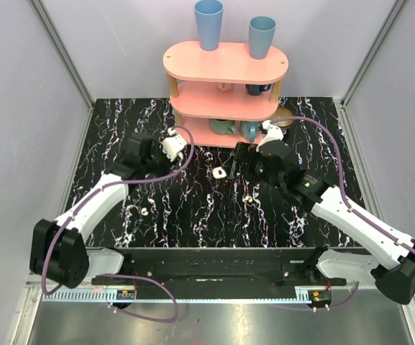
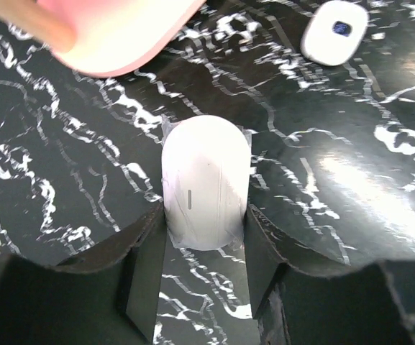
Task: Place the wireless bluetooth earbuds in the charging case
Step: Pass from the left arm to the right
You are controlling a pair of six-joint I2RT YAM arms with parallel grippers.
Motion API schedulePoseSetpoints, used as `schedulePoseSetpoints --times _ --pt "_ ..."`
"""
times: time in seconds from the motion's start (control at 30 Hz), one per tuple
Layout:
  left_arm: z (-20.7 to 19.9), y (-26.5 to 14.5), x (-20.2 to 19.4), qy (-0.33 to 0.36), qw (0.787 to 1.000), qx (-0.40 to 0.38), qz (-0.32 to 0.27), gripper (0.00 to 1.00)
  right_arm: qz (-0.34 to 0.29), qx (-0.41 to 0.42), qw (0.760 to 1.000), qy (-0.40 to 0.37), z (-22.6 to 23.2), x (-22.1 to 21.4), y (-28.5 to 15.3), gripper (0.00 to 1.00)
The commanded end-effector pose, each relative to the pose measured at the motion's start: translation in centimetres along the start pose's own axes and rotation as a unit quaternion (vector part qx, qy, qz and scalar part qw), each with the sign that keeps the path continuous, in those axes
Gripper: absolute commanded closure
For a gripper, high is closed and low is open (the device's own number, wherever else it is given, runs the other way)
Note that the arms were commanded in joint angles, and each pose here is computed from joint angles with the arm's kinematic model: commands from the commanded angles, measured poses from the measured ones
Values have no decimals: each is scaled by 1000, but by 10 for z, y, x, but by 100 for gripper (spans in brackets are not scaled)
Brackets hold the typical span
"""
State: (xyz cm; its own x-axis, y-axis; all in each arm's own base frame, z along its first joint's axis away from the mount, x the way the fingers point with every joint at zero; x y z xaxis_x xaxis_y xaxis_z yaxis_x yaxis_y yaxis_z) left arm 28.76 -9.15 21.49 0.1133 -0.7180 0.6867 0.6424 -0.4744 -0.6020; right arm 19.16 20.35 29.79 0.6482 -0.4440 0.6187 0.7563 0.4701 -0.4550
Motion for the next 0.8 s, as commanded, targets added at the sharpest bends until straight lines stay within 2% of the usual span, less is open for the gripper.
schedulePoseSetpoints --times 0.0,0.17,0.37,0.5,0.77 --pt "-17 -14 29 39 992 43 -112 100 11 60 998 20 13 8 -23 0" --pt "-36 -33 43 54 986 55 -146 100 19 67 997 25 11 5 -28 0" --pt "-69 -51 53 57 979 35 -191 100 53 62 996 30 5 -7 -18 1" --pt "-90 -58 57 60 973 7 -222 100 69 84 994 31 10 -10 -12 5" --pt "-101 -74 73 78 957 -22 -280 100 113 140 983 22 25 -14 0 13"
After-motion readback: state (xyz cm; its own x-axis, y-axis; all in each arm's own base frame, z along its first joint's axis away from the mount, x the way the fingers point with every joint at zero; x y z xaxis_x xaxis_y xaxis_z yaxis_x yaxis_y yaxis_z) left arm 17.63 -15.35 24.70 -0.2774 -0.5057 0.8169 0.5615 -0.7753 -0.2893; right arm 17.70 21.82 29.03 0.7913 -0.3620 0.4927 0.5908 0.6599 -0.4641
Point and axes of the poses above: each gripper's point midway between its finger pads, its own y axis out along the fingers, its own z axis along the line the jaws close on, x = y × z, the point moved 10 cm from there along -y, back along the fingers, and after that the axes turned 13 degrees about y, right-handed, at the moved point
